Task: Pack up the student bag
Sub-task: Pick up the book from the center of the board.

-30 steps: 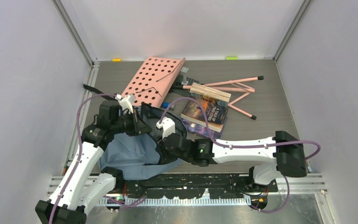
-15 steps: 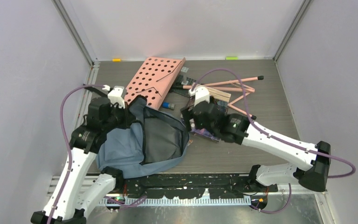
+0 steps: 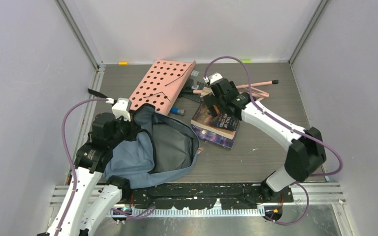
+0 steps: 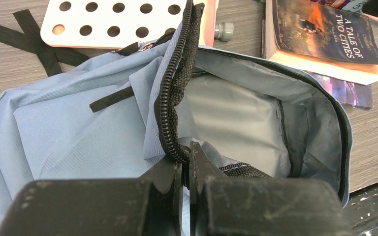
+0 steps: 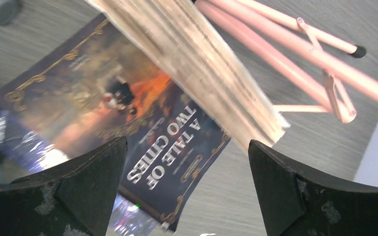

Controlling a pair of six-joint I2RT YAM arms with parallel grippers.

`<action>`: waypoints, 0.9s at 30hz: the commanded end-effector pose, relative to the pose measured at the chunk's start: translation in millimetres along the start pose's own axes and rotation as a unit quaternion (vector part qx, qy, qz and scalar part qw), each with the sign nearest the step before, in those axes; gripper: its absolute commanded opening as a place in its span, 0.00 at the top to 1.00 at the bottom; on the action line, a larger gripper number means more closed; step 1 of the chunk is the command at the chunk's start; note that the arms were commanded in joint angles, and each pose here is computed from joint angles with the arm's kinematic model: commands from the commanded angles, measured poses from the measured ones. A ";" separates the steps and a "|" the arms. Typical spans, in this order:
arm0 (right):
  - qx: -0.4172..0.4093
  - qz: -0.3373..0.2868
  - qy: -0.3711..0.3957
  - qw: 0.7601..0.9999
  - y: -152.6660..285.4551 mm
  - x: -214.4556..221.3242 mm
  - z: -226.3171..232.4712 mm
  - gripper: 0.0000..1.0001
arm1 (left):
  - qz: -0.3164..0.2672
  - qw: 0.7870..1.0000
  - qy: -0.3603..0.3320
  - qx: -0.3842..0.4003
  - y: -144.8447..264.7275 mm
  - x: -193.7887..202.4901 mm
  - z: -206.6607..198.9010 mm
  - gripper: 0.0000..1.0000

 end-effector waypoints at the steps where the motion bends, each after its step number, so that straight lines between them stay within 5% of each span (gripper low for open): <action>1: 0.020 -0.020 0.084 0.996 -21.1 -30.2 -23.6 0.00 | -0.046 0.999 -0.016 -0.003 -2.0 -21.4 0.3 1.00; 21: 0.006 0.049 0.180 0.982 -97.3 -21.2 -29.8 0.01 | -0.030 0.999 -0.013 -0.003 -6.6 -16.8 0.3 1.00; 27: -0.019 0.088 0.171 0.981 -102.1 -6.6 -29.3 0.14 | -0.024 1.000 -0.012 -0.004 -7.9 -15.3 0.7 1.00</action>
Point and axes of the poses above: each gripper's point midway between its finger pads, its own y axis back along the fingers, its own z axis along the line the jaws close on, x = y × z, the point moved 1 cm from there along y, back along the fingers, and after that the axes turned 14 degrees about y, right-handed, at the moved point
